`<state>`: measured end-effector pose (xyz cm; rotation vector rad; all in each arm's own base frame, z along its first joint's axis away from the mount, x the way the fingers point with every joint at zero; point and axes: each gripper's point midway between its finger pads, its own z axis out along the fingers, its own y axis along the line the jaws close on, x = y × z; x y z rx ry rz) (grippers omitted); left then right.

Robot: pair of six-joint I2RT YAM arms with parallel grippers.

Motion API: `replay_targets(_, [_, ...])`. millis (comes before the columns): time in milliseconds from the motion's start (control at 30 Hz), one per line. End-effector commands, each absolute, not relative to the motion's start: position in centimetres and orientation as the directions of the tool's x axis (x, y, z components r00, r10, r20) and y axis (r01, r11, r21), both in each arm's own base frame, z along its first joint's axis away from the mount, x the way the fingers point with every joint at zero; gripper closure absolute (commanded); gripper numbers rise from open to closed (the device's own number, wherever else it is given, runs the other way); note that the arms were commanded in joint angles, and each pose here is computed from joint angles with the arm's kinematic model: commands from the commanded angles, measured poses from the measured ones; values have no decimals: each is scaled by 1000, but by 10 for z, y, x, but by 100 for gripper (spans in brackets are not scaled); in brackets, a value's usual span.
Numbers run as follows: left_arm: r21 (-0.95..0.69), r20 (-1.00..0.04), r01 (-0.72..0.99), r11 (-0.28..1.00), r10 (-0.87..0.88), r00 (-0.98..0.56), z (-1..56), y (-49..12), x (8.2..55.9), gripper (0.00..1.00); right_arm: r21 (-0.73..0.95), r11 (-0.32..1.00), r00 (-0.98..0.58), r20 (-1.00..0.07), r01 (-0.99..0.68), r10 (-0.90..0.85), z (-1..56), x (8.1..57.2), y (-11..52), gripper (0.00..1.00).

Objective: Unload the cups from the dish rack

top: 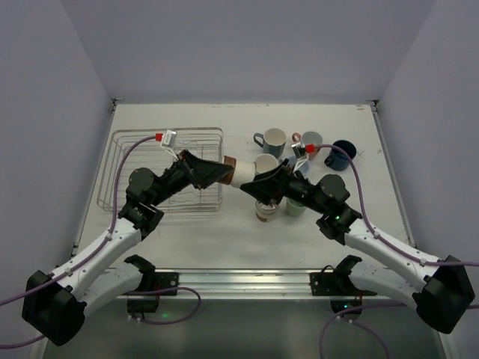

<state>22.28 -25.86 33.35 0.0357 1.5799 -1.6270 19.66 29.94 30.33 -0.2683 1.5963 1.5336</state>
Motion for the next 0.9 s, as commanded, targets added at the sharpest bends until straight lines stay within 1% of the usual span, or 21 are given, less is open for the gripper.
replay_targets(0, [-779,-548,626,24,-511,-662,357,-266,199,75,627,131,-511,-723,-768,464,355,193,305,38])
replay_targets(67, [-782,-548,623,32,-513,-661,353,-266,200,73,615,113,-506,-727,-781,463,361,191,309,44])
replay_targets(100, [-783,-550,621,41,-511,-660,350,-266,200,70,610,104,-507,-731,-786,458,362,189,309,50])
replay_targets(133, [-780,-555,623,48,-511,-656,350,-265,201,58,612,106,-509,-731,-784,455,361,190,309,70])
replay_targets(200, [-770,-580,630,98,-518,-628,351,-262,203,41,624,131,-512,-728,-770,456,355,191,307,86])
replay_targets(233, [-761,-595,637,123,-523,-610,353,-260,205,23,630,161,-516,-735,-760,439,346,192,306,95])
replay_targets(300, [-726,-650,657,205,-518,-556,359,-252,205,10,631,200,-515,-746,-750,423,339,191,300,100])
replay_targets(333, [-716,-664,653,246,-532,-526,362,-247,210,2,638,267,-532,-759,-722,376,319,194,298,100])
replay_targets(367, [-678,-708,668,307,-516,-482,367,-240,208,0,630,292,-528,-770,-720,358,318,194,296,100])
replay_targets(400, [-663,-727,654,365,-525,-443,368,-233,214,0,604,320,-511,-793,-730,331,315,192,291,100])
replay_targets(433, [-646,-745,645,408,-519,-418,368,-228,216,0,614,368,-549,-789,-698,276,297,189,287,100])
replay_targets(500, [-585,-804,602,543,-484,-345,363,-207,222,0,572,433,-532,-817,-697,223,293,189,279,100])
replay_targets(533, [-567,-821,570,595,-460,-338,354,-200,224,0,565,524,-582,-799,-637,153,266,189,268,100])
replay_targets(567, [-514,-858,542,665,-394,-330,342,-189,222,0,541,556,-572,-809,-631,138,274,191,262,100])
replay_targets(600, [-483,-874,494,723,-369,-315,334,-178,227,0,498,605,-573,-815,-621,83,264,193,255,100])
replay_targets(633, [-454,-887,464,760,-337,-316,325,-170,228,0,475,668,-632,-775,-573,9,242,187,243,100])
replay_targets(667, [-398,-903,435,807,-263,-339,307,-160,225,0,442,705,-621,-784,-554,3,250,193,236,100])
replay_targets(700, [-364,-910,380,850,-237,-340,296,-148,229,0,420,730,-635,-773,-539,-24,247,193,231,100])
replay_targets(733, [-336,-914,357,872,-210,-347,288,-142,228,0,383,763,-674,-733,-520,-92,231,190,224,100])
replay_targets(767, [-296,-914,338,893,-164,-370,273,-134,225,0,363,774,-669,-736,-519,-103,237,193,221,100])
replay_targets(867, [-249,-917,309,918,-121,-379,252,-123,221,0,306,815,-697,-699,-492,-159,231,199,216,100])
